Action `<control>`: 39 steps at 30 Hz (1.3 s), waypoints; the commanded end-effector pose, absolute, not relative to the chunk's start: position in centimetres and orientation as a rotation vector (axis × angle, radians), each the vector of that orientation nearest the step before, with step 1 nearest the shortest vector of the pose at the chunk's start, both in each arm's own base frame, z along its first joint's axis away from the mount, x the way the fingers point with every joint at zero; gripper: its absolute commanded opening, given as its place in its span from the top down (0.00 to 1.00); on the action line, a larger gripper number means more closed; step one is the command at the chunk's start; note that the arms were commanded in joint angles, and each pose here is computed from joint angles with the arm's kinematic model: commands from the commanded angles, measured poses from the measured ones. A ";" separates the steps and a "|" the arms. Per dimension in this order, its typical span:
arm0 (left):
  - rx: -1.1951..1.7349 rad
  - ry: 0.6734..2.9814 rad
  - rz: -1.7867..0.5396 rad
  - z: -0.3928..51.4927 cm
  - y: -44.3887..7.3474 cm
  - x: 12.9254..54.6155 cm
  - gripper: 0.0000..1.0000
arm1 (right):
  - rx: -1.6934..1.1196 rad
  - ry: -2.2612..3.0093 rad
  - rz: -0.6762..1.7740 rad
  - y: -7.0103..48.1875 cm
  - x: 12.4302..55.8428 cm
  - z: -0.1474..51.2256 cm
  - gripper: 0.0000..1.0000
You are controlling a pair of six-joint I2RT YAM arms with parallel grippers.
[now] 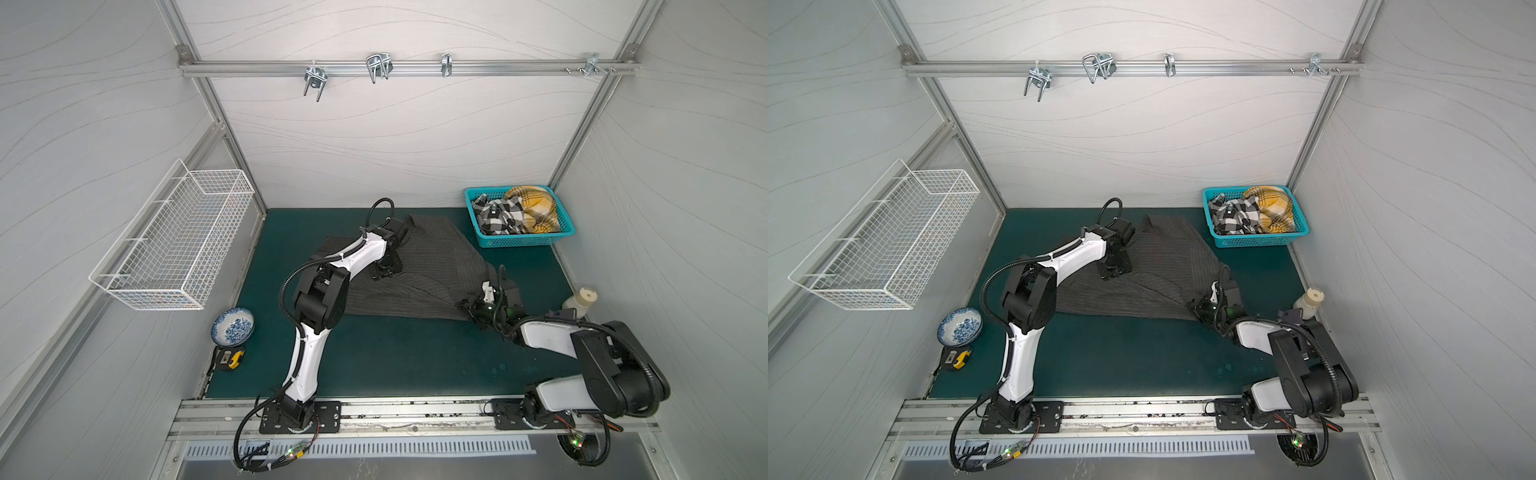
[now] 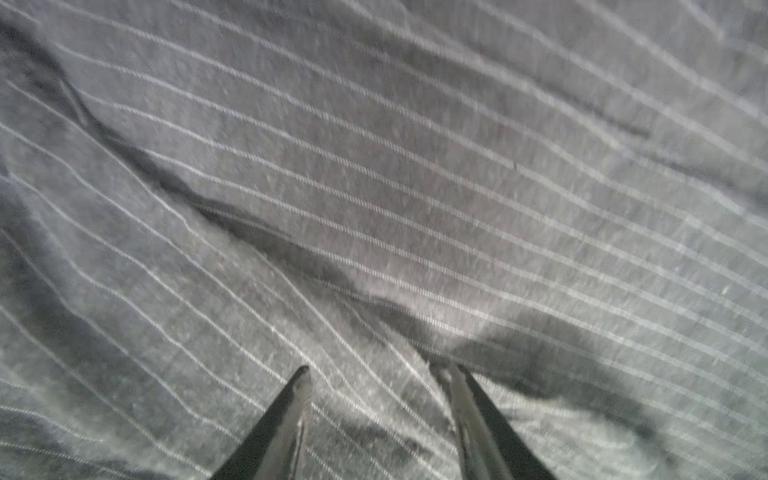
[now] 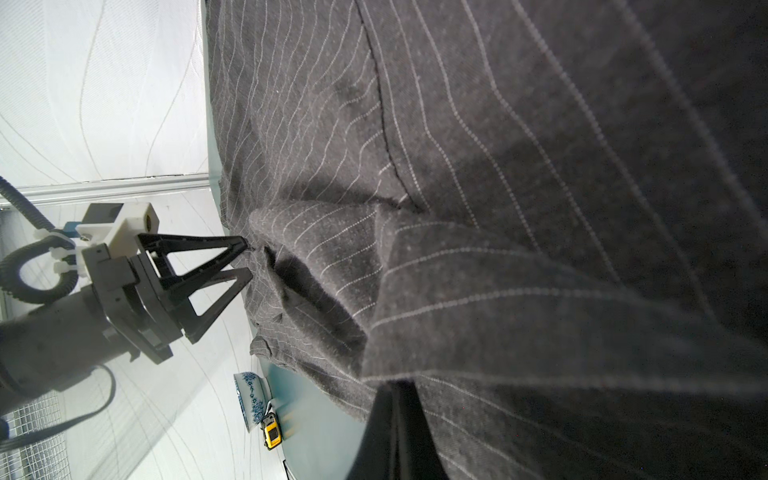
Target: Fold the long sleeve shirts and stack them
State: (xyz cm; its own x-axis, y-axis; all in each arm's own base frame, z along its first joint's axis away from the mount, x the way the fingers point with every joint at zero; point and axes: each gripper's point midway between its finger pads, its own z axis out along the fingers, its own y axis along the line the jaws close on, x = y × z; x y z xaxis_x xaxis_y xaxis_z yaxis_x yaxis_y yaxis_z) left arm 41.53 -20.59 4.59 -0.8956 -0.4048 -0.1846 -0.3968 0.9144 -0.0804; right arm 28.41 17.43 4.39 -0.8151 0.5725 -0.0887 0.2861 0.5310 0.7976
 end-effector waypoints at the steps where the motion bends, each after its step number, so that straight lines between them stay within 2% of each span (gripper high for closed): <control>1: -0.640 2.922 0.020 3.0 -19.8 41.2 0.49 | 0.714 2.444 1.179 17.4 28.2 4.0 1.00; 5: -0.654 2.951 0.017 1.9 -19.9 41.0 0.53 | 0.713 2.442 1.176 17.3 28.2 4.0 1.00; 8: -0.668 2.959 0.012 1.5 -19.8 41.2 0.65 | 0.715 2.439 1.174 17.2 28.2 4.1 1.00; 10: -0.681 2.942 0.017 1.9 -19.5 41.3 0.77 | 0.715 2.440 1.175 17.2 28.2 4.0 1.00; 15: -0.660 2.840 0.042 4.7 -18.6 42.9 0.99 | 0.725 2.443 1.174 17.1 28.2 3.8 1.00; 16: -0.654 2.820 0.048 5.3 -18.5 43.1 1.00 | 0.730 2.442 1.174 17.1 28.2 3.8 1.00; 21: -0.629 2.701 0.044 9.3 -17.2 43.6 1.00 | 0.743 2.426 1.177 16.6 28.6 4.1 1.00; 27: -0.674 2.500 -0.112 14.1 -15.1 40.1 1.00 | 0.752 2.401 1.191 16.1 28.9 4.8 1.00; 30: -0.726 2.500 -0.180 12.4 -14.1 35.7 1.00 | 0.744 2.413 1.191 16.2 28.5 4.9 1.00; 33: -0.837 2.573 -0.182 7.6 -12.9 31.3 1.00 | 0.750 2.429 1.182 16.1 27.8 4.4 1.00; 36: -0.959 2.662 -0.134 3.1 -11.7 27.7 0.90 | 0.749 2.456 1.175 16.1 27.2 3.7 1.00; 38: -0.960 2.700 -0.122 2.3 -11.6 26.8 0.75 | 0.746 2.474 1.175 16.2 26.8 3.4 1.00; 39: -0.954 2.706 -0.108 2.8 -11.4 26.5 0.73 | 0.746 2.478 1.173 16.1 26.6 3.3 1.00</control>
